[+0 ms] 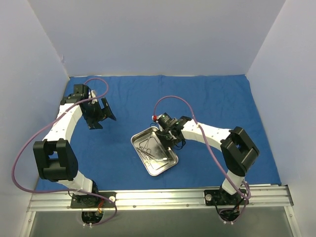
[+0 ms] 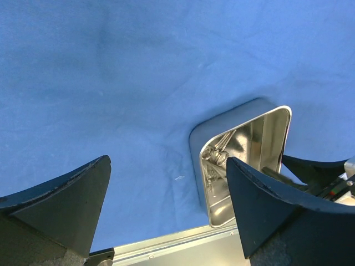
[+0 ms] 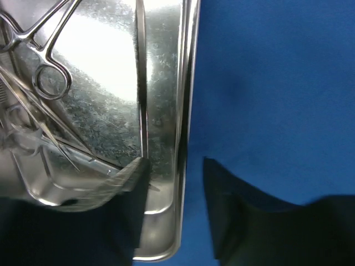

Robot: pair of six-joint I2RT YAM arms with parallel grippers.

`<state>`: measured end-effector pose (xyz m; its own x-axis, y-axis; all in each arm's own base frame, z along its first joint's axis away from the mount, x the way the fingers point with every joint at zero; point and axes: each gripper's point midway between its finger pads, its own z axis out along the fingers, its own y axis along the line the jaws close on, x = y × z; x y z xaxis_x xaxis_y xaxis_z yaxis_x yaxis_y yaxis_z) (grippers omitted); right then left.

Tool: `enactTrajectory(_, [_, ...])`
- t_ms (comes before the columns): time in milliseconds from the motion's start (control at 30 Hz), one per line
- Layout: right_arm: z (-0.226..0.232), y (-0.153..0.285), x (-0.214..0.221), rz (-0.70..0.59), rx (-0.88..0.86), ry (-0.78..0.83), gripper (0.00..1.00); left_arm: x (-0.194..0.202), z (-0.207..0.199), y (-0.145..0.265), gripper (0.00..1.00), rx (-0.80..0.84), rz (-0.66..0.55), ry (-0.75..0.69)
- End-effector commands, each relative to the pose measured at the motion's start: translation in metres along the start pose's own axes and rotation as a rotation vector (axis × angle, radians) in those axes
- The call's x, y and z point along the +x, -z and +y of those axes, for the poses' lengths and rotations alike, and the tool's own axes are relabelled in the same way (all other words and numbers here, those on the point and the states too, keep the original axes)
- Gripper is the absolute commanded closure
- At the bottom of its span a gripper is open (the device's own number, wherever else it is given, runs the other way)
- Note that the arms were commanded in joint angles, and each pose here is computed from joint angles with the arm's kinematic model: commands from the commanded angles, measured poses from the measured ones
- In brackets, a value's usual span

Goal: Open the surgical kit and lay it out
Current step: Place the container in the surgical kit, then pick up the medical item from the container.

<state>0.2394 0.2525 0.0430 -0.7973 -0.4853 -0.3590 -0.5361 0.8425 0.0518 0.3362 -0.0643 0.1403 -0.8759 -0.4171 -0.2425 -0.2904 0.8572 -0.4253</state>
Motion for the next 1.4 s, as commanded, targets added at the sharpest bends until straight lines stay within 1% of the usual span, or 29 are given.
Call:
enactTrajectory(0, [0.007,0.007,-0.012,-0.047,0.011,0.007,0.53,0.0,-0.007,0.017,0.06,0.021,-0.037,-0.03])
enactTrajectory(33, [0.007,0.009,-0.013,-0.051,0.008,0.009,0.46,0.001,-0.006,0.018,0.06,0.018,-0.038,-0.032])
enactTrajectory(67, [0.007,0.012,-0.014,-0.055,0.012,0.011,0.43,0.002,-0.006,0.018,0.06,0.016,-0.038,-0.033])
enactTrajectory(133, [0.005,0.019,-0.017,-0.056,0.023,0.012,0.39,0.005,-0.004,0.017,0.06,0.013,-0.028,-0.029])
enactTrajectory(200, [0.009,0.03,-0.025,-0.087,0.021,0.018,0.4,0.006,-0.003,0.016,0.06,0.01,-0.023,-0.027])
enactTrajectory(233, [0.016,0.035,-0.03,-0.107,0.01,0.042,0.41,0.007,-0.003,0.018,0.06,0.011,-0.026,-0.028])
enactTrajectory(267, [0.023,0.041,-0.043,-0.152,-0.011,0.048,0.44,0.007,-0.003,0.018,0.06,0.011,-0.026,-0.028])
enactTrajectory(300, [0.029,0.041,-0.047,-0.16,-0.037,0.054,0.56,0.008,-0.004,0.019,0.06,0.011,-0.027,-0.027])
enactTrajectory(333, [0.036,0.04,-0.05,-0.164,-0.068,0.064,0.6,0.007,-0.004,0.022,0.06,0.013,-0.035,-0.027])
enactTrajectory(400, [0.055,0.03,-0.055,-0.145,-0.148,0.084,0.64,0.009,-0.005,0.024,0.06,0.017,-0.034,-0.027])
enactTrajectory(533, [0.082,0.015,-0.06,-0.125,-0.221,0.146,0.65,0.022,-0.008,0.027,0.06,0.055,-0.016,-0.025])
enactTrajectory(600, [0.091,0.004,-0.057,-0.11,-0.261,0.16,0.62,0.026,-0.011,0.029,0.06,0.078,-0.013,-0.029])
enactTrajectory(700, [0.099,-0.01,-0.049,-0.073,-0.294,0.174,0.59,0.033,-0.016,0.031,0.06,0.121,-0.009,-0.036])
enactTrajectory(967, [0.102,-0.033,-0.026,-0.007,-0.31,0.188,0.56,0.043,-0.023,0.038,0.05,0.184,-0.011,-0.051])
enactTrajectory(1067, [0.1,-0.039,-0.017,0.016,-0.29,0.195,0.59,0.043,-0.026,0.04,0.05,0.196,-0.015,-0.058])
enactTrajectory(1133, [0.101,-0.041,-0.012,0.031,-0.286,0.204,0.66,0.043,-0.026,0.042,0.05,0.197,-0.016,-0.061])
enactTrajectory(1367, [0.104,-0.05,0.003,0.067,-0.26,0.215,0.71,0.044,-0.026,0.041,0.05,0.199,-0.011,-0.064])
